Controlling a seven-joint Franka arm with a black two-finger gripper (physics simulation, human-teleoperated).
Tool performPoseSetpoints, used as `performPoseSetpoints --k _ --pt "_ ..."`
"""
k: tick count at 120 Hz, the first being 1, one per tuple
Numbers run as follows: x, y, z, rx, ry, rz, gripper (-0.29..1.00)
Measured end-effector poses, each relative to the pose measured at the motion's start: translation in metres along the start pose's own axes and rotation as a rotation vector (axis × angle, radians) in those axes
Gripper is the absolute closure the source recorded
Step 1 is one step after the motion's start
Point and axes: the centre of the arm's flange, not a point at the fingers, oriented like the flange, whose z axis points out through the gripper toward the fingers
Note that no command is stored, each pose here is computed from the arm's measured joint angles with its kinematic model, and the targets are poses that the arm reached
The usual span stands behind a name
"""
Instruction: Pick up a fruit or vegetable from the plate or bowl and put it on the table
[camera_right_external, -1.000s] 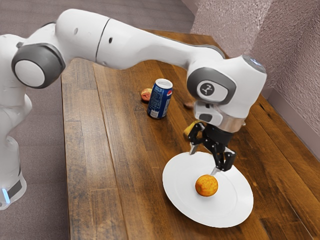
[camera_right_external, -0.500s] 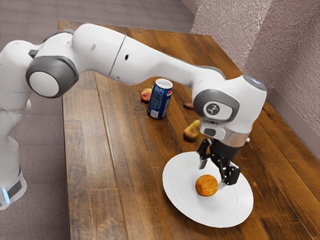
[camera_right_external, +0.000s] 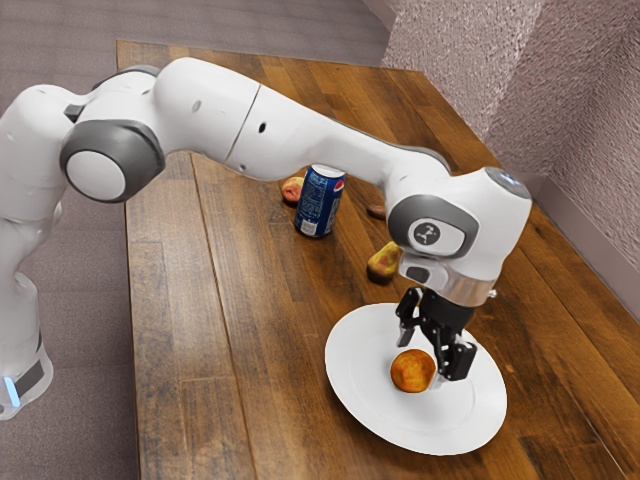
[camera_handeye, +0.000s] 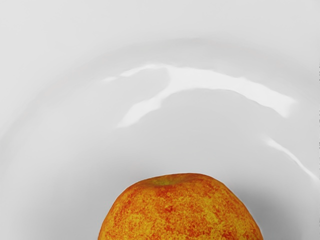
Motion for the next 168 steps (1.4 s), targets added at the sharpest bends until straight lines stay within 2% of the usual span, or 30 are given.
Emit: performPoseSetpoints --k 90,97,119,152,168 --pt "-0.013 0.007 0.035 -0.007 0.053 0.019 0.00" --pt "-0.015 0.007 0.042 -0.006 0.063 0.018 0.03" --pt "-0.024 0.009 0.040 0.096 0.069 -0.011 0.33" --pt "-0.034 0.017 0.026 0.197 0.063 -0.030 0.37" --pt "-0.051 0.065 -0.011 0.221 0.023 -0.098 0.39"
